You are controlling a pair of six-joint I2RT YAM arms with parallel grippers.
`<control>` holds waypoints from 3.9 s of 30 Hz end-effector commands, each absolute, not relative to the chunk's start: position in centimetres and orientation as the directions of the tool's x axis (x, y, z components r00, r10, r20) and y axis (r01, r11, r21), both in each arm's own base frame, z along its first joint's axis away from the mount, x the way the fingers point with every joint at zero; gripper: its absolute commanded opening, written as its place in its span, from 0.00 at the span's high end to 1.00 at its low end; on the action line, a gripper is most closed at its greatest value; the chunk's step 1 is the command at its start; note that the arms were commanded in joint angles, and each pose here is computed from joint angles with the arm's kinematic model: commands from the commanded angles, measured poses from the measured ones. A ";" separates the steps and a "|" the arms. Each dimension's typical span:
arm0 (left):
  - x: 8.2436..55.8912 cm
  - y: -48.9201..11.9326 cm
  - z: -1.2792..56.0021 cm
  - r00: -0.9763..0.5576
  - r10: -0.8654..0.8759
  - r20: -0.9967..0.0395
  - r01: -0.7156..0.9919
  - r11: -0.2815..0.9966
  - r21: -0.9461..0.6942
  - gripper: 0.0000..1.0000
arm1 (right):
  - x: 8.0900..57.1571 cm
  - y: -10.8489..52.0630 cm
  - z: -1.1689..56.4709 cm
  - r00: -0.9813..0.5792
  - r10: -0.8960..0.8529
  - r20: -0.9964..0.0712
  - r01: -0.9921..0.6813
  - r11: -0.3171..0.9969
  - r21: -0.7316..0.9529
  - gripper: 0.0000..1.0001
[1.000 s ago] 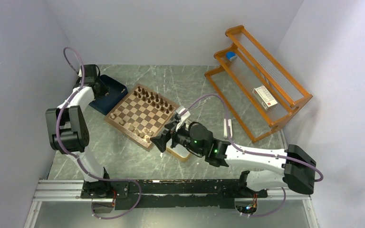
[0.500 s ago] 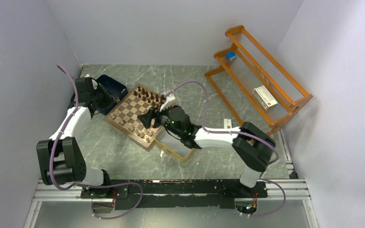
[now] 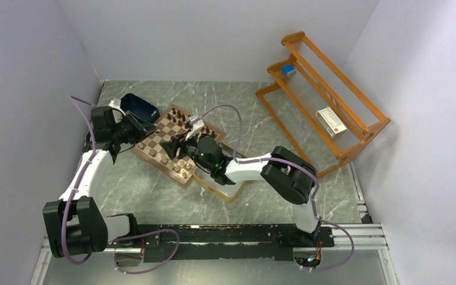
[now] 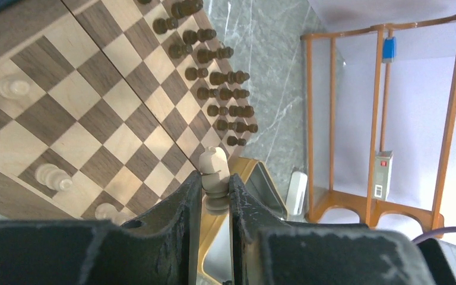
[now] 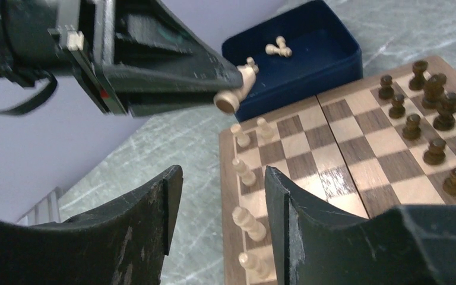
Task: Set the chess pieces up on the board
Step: Place the chess piece on the chessboard.
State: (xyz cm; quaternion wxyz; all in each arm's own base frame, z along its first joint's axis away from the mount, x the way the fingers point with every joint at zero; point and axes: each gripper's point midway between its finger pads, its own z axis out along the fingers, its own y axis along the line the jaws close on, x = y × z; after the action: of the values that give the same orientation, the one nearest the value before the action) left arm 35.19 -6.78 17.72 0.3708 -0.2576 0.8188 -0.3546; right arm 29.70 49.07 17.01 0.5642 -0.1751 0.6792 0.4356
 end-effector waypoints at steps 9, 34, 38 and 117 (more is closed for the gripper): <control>33.8 -8.7 20.6 -0.607 -0.684 -0.404 -0.069 0.552 -0.831 0.83 | 30.7 51.6 20.1 -0.221 0.360 -0.907 -0.742 0.542 0.396 0.44; 32.0 -9.3 20.1 -0.607 -0.687 -0.399 -0.064 0.543 -0.838 0.84 | 31.5 52.3 20.7 -0.227 0.435 -0.871 -0.711 0.537 0.454 0.52; 31.5 -9.7 20.2 -0.618 -0.684 -0.387 -0.057 0.530 -0.846 0.85 | 31.9 52.4 20.8 -0.214 0.444 -0.870 -0.707 0.545 0.451 0.61; 24.1 -16.8 20.4 -0.896 -0.216 -0.389 0.243 0.495 -0.834 0.50 | 22.4 41.5 25.3 0.039 0.508 -0.860 -0.993 0.113 0.021 0.94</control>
State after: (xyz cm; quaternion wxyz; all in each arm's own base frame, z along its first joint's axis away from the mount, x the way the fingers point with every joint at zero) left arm 24.08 -16.39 20.84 0.2347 0.0045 0.8356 -0.4967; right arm 23.11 42.93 20.06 0.5720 -0.3394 0.4823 0.5701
